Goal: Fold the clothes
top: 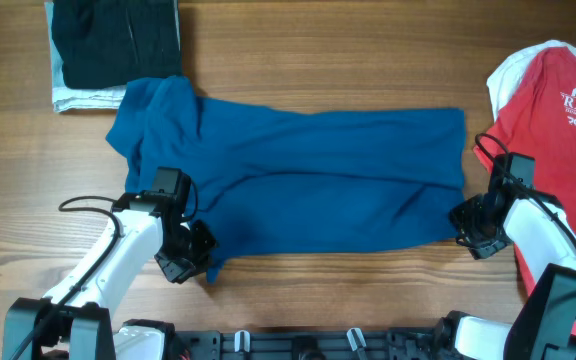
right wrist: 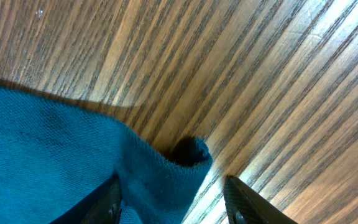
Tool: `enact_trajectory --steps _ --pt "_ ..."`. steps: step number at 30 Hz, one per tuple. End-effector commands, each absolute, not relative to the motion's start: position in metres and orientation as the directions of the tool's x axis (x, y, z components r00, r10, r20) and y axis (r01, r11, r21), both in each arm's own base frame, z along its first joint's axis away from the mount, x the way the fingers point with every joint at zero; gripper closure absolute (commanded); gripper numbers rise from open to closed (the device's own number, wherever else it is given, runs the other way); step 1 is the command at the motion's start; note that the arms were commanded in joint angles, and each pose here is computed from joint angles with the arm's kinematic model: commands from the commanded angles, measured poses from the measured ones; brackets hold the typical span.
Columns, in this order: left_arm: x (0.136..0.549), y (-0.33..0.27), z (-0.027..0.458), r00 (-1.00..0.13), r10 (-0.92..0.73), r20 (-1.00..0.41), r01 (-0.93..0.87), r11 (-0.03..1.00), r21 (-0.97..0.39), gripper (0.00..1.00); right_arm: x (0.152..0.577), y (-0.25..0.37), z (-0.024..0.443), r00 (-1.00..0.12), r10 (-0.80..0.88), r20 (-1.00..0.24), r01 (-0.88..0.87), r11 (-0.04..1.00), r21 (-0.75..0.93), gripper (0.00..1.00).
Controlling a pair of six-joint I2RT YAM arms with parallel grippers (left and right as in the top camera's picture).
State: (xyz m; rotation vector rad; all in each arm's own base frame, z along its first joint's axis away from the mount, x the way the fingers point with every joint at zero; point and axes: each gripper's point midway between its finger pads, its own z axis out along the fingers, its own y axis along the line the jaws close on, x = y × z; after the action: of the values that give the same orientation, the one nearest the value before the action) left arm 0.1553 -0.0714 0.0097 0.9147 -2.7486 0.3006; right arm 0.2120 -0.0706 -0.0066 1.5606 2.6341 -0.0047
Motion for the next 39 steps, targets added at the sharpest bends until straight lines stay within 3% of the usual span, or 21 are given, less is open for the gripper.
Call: enact_trajectory --steps 1,5,10,13,19,24,30,32,33,34,36,37,38,39 --pt "0.160 -0.072 0.014 -0.795 -0.549 0.259 -0.592 0.795 -0.134 0.96 0.201 -0.063 -0.020 -0.458 0.889 -0.020 0.888 0.458 0.031 0.52" --pt "0.161 -0.072 0.021 -0.793 -0.549 0.265 -0.593 0.795 -0.127 0.96 0.199 -0.062 -0.019 -0.458 0.889 -0.013 0.888 0.458 0.024 0.96" --pt "0.170 -0.065 0.053 -0.797 -0.554 0.238 -0.586 0.805 -0.089 0.96 0.201 -0.063 -0.003 -0.455 0.890 0.007 0.890 0.455 0.004 0.96" --pt "0.183 -0.056 0.075 -0.815 -0.561 0.147 -0.575 0.813 -0.086 0.96 0.206 -0.064 0.005 -0.456 0.890 0.007 0.890 0.456 0.004 0.96" --pt "0.247 -0.063 0.089 -0.840 -0.538 -0.064 -0.507 0.822 -0.258 0.96 0.238 -0.069 0.027 -0.452 0.891 -0.032 0.887 0.453 0.085 0.96" --pt "0.318 -0.074 0.112 -0.787 -0.547 -0.286 -0.403 0.807 -0.433 0.94 0.276 -0.071 0.041 -0.448 0.889 -0.089 0.863 0.457 0.217 0.96" --pt "0.344 -0.068 0.084 -0.773 -0.554 -0.309 -0.427 0.815 -0.392 0.92 0.311 -0.072 0.051 -0.457 0.870 -0.186 0.811 0.493 0.314 0.95" --pt "0.344 -0.064 0.070 -0.777 -0.555 -0.298 -0.449 0.820 -0.354 0.87 0.326 -0.064 0.057 -0.477 0.850 -0.224 0.773 0.527 0.352 0.82" --pt "0.345 -0.063 0.063 -0.780 -0.554 -0.290 -0.457 0.822 -0.341 0.79 0.331 -0.059 0.059 -0.488 0.840 -0.237 0.757 0.542 0.364 0.77" --pt "0.345 -0.063 0.058 -0.782 -0.554 -0.284 -0.461 0.822 -0.334 0.68 0.336 -0.053 0.060 -0.501 0.829 -0.248 0.740 0.559 0.374 0.64" --pt "0.349 -0.060 0.056 -0.776 -0.555 -0.299 -0.464 0.824 -0.325 0.20 0.346 -0.045 0.059 -0.526 0.800 -0.289 0.711 0.600 0.367 0.39" --pt "0.354 -0.060 0.060 -0.776 -0.540 -0.326 -0.443 0.835 -0.328 0.00 0.348 -0.045 0.060 -0.548 0.772 -0.322 0.691 0.635 0.346 0.07" --pt "0.358 -0.060 0.068 -0.792 -0.494 -0.358 -0.393 0.862 -0.320 0.00 0.349 -0.044 0.063 -0.570 0.750 -0.336 0.669 0.661 0.340 0.00" --pt "0.359 -0.061 0.081 -0.799 -0.473 -0.372 -0.371 0.873 -0.315 0.00 0.351 -0.045 0.071 -0.577 0.740 -0.346 0.659 0.672 0.338 0.00"
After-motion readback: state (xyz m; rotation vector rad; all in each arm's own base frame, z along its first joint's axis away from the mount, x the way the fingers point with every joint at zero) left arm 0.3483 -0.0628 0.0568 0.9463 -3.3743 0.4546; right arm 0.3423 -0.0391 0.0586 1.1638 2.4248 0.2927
